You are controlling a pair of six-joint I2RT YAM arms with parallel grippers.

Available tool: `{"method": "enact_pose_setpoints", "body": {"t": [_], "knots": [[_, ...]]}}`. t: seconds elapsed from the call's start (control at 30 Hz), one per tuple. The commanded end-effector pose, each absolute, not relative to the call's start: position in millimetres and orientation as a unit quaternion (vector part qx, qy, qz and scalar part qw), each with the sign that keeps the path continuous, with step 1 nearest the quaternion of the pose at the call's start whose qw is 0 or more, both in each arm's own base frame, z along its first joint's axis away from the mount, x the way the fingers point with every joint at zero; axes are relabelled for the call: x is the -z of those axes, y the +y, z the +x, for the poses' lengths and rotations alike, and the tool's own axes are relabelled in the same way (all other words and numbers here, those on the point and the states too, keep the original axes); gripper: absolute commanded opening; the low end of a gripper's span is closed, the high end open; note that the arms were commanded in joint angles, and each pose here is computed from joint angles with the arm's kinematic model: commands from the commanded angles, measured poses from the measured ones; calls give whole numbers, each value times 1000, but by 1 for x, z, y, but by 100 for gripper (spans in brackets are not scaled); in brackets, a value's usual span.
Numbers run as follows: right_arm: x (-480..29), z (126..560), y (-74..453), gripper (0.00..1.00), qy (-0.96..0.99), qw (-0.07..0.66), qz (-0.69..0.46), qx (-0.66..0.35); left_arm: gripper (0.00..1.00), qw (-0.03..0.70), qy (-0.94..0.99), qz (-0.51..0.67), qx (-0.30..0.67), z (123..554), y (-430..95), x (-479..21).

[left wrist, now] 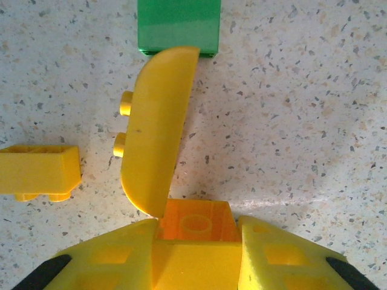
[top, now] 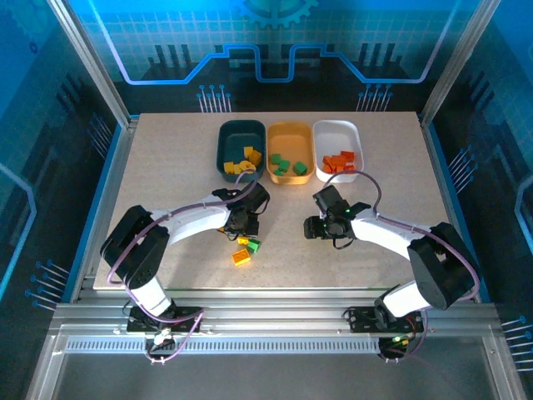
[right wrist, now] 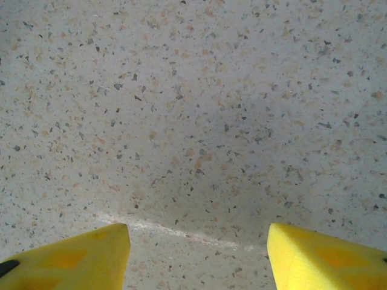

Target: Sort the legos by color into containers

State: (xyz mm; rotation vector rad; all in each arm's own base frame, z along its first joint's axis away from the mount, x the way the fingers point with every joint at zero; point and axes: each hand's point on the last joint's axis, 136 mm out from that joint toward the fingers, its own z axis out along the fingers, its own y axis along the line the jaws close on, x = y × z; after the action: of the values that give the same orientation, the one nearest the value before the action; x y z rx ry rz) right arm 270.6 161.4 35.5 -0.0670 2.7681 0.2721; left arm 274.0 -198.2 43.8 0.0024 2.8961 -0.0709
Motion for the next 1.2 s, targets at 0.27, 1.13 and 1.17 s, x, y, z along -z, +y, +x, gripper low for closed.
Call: {"method": "enact_pose_setpoints", "body": {"t": [0.27,1.13,1.17], "knots": [[-43,275,158,63,975,192,-15,-111,28,191,978,32,75,306,-228,-142],[-55,275,164,64,972,190,-33,-132,53,208,967,-115,93,547,-153,-122],[-60,275,163,64,971,196,-36,-131,56,204,968,-114,92,546,-153,-122]]}}
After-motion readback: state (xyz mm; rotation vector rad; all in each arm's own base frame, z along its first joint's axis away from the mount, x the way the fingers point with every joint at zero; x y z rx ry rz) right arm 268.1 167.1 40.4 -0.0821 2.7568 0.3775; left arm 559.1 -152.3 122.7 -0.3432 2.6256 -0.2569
